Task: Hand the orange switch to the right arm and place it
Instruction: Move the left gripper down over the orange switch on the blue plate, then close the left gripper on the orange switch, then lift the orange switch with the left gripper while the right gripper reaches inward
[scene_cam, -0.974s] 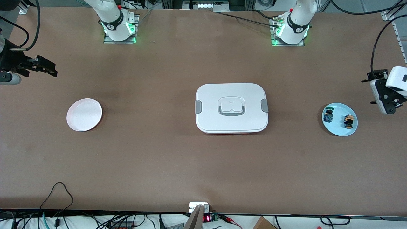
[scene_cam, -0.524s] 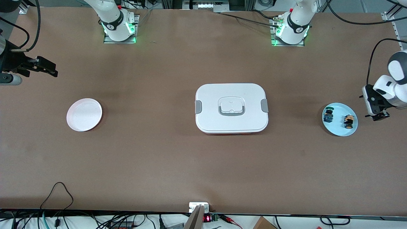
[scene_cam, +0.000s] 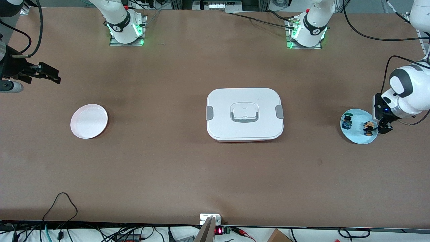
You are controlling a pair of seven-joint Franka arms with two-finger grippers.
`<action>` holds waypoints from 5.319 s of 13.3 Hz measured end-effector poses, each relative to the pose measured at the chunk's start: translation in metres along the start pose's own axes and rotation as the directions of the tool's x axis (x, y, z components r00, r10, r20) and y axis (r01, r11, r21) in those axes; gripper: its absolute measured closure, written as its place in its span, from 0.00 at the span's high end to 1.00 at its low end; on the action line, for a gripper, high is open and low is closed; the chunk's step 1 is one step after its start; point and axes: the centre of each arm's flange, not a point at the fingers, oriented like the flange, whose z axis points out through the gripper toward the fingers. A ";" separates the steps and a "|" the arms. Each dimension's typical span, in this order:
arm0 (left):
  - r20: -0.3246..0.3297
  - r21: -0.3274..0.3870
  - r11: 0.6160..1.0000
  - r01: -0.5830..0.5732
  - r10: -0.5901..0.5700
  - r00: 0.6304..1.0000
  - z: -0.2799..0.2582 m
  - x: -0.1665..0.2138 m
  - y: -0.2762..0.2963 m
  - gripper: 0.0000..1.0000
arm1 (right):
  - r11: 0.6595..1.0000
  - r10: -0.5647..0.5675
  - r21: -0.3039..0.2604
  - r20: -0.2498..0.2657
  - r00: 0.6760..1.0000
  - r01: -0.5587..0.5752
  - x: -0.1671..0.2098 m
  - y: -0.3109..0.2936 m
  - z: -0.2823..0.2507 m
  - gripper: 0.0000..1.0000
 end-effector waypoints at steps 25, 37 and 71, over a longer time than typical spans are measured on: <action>-0.020 0.020 1.000 0.005 -0.005 1.000 0.026 -0.010 -0.023 0.75 | 0.998 -0.056 0.000 -0.003 0.998 0.056 0.000 -0.001 -0.001 1.00; -0.065 -0.058 0.998 0.023 -0.027 0.998 -0.089 0.008 -0.060 0.73 | 0.998 -0.056 0.000 -0.002 0.998 0.056 0.000 -0.001 -0.001 1.00; -0.970 -0.215 0.973 0.083 -0.202 -0.138 -0.280 0.443 -0.086 0.73 | 0.689 -0.122 0.724 0.075 0.990 0.030 0.003 -0.079 0.007 1.00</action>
